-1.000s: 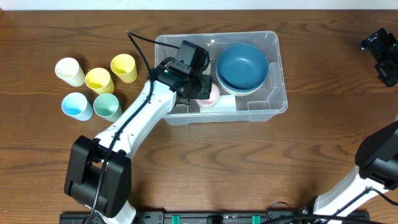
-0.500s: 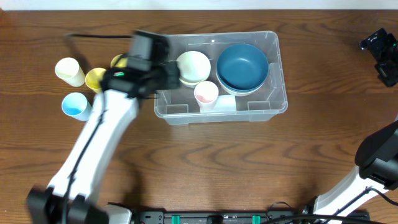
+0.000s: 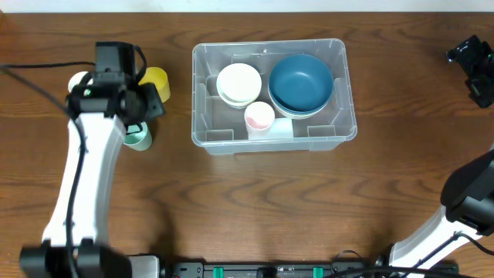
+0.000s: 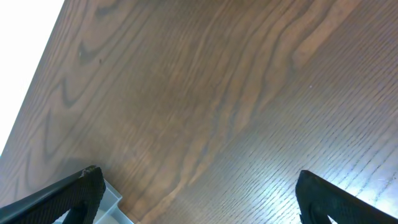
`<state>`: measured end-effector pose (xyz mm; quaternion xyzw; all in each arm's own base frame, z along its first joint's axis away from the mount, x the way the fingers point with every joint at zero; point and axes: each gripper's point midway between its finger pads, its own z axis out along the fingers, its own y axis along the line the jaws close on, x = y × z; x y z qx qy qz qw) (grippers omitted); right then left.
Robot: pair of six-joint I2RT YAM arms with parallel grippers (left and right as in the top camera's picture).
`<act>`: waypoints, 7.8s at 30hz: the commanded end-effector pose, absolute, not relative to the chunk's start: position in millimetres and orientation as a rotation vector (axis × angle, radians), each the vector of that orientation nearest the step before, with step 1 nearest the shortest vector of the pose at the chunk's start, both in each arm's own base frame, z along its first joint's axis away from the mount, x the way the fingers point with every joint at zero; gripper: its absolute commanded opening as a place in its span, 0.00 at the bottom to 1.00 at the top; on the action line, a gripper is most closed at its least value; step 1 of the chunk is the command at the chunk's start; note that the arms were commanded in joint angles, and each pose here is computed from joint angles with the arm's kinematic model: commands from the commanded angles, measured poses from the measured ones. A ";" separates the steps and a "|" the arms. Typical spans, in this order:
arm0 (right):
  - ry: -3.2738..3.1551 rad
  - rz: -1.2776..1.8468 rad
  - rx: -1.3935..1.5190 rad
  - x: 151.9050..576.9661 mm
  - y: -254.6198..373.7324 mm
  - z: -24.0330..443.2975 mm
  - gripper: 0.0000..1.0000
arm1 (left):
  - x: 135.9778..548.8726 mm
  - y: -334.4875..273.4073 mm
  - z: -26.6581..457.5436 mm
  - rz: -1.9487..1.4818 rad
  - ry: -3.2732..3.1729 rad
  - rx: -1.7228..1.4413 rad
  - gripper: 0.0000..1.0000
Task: Pack container
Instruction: 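Lower the pink cup into the container and release, then move the left gripper to the mint green cup and grasp it, then carry the green cup over the pink cup in the container, then lower the green cup into the pink cup and release, then move the left gripper to a yellow cup and grasp it, then carry the yellow cup over the green cup in the container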
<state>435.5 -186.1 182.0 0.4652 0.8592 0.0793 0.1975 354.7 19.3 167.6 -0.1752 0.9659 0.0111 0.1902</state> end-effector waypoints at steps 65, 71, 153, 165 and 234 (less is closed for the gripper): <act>2.399 0.225 1.308 436.2 -185.1 183.5 0.99 | 353.2 -222.7 212.7 -0.489 2.493 0.294 0.06; 2.399 0.225 1.308 436.2 -185.1 183.5 0.99 | 359.3 -242.2 175.6 -0.474 2.559 0.338 0.06; 2.399 0.225 1.308 436.2 -185.1 183.5 0.99 | 432.2 79.5 75.3 0.270 2.758 -0.458 0.34; 2.399 0.225 1.308 436.2 -185.1 183.5 0.99 | 417.7 100.0 65.2 0.268 2.786 -0.543 0.25; 2.399 0.225 1.308 436.2 -185.1 183.5 0.99 | 354.4 -159.3 253.4 -0.394 2.457 0.290 0.06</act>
